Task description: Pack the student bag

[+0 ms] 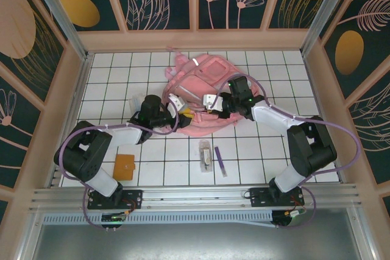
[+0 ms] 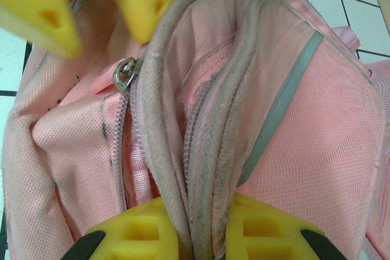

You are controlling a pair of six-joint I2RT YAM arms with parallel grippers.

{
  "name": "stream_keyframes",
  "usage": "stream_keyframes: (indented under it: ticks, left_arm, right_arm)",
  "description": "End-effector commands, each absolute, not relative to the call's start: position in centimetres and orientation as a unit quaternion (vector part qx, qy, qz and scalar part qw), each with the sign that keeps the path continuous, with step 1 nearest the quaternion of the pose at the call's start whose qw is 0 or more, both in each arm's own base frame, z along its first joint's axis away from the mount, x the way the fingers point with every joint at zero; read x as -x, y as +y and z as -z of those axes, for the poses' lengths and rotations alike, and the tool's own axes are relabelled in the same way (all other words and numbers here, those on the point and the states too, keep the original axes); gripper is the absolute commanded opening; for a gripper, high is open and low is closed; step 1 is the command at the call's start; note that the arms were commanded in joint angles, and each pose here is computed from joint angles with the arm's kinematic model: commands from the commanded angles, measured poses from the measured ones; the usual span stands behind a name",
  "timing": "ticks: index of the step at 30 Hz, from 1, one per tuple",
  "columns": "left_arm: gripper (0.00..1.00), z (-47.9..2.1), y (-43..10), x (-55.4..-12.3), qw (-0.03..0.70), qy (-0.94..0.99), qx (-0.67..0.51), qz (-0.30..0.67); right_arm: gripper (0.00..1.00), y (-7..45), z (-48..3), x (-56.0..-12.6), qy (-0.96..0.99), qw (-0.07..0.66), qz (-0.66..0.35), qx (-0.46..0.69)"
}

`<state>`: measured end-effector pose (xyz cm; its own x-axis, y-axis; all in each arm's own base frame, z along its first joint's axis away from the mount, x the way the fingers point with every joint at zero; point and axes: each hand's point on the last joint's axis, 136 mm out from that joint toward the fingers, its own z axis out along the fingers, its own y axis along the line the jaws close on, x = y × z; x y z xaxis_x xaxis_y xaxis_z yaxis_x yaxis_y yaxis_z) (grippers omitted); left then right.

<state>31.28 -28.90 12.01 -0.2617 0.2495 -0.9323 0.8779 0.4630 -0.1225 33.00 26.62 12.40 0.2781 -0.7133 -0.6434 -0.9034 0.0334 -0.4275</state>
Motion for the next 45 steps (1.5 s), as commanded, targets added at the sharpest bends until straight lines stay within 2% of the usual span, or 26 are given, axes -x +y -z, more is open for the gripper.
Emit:
stream_keyframes:
  ticks: [1, 9, 16, 19, 25, 28, 34, 37, 41, 45]
  left_arm:
    - [0.37, -13.6, -28.5, -32.7, 0.514, 0.708, -0.362, 0.323]
    - [0.32, -12.9, -31.4, -29.3, 0.474, 0.657, -0.442, 0.385]
    - [0.28, -12.1, -31.0, -30.9, 0.488, 0.679, -0.409, 0.365]
    - [0.16, -12.2, -31.2, -31.7, 0.492, 0.685, -0.4, 0.36]
    - [0.11, -11.3, -31.2, -32.4, 0.49, 0.696, -0.379, 0.362]
    - [0.0, -11.3, -31.4, -31.8, 0.477, 0.693, -0.389, 0.375]
    - [0.0, -11.8, -30.1, -30.8, 0.483, 0.689, -0.421, 0.339]
    - [0.0, -11.9, -28.2, -32.0, 0.486, 0.713, -0.404, 0.305]
    - [0.0, -11.2, -24.3, -34.8, 0.489, 0.754, -0.351, 0.263]
    - [0.0, -12.7, -23.4, -35.5, 0.51, 0.737, -0.357, 0.263]
  right_arm:
    - [0.0, 27.9, -14.8, -32.7, 0.565, 0.445, -0.122, 0.684]
    - [0.0, 28.6, -14.7, -32.3, 0.556, 0.447, -0.127, 0.689]
    - [0.0, 29.0, -14.9, -31.7, 0.552, 0.448, -0.136, 0.69]
    - [0.0, 29.2, -14.9, -31.7, 0.551, 0.45, -0.139, 0.689]
    - [0.0, 29.5, -14.7, -31.0, 0.546, 0.444, -0.132, 0.698]
    - [0.0, 29.3, -14.6, -30.9, 0.549, 0.438, -0.133, 0.699]
    - [0.0, 28.1, -13.7, -30.6, 0.552, 0.423, -0.112, 0.71]
    - [0.0, 26.4, -13.5, -31.1, 0.558, 0.415, -0.095, 0.712]
    - [0.0, 24.7, -14.9, -31.9, 0.561, 0.445, -0.083, 0.693]
    - [0.0, 22.4, -14.2, -32.2, 0.575, 0.435, -0.057, 0.69]
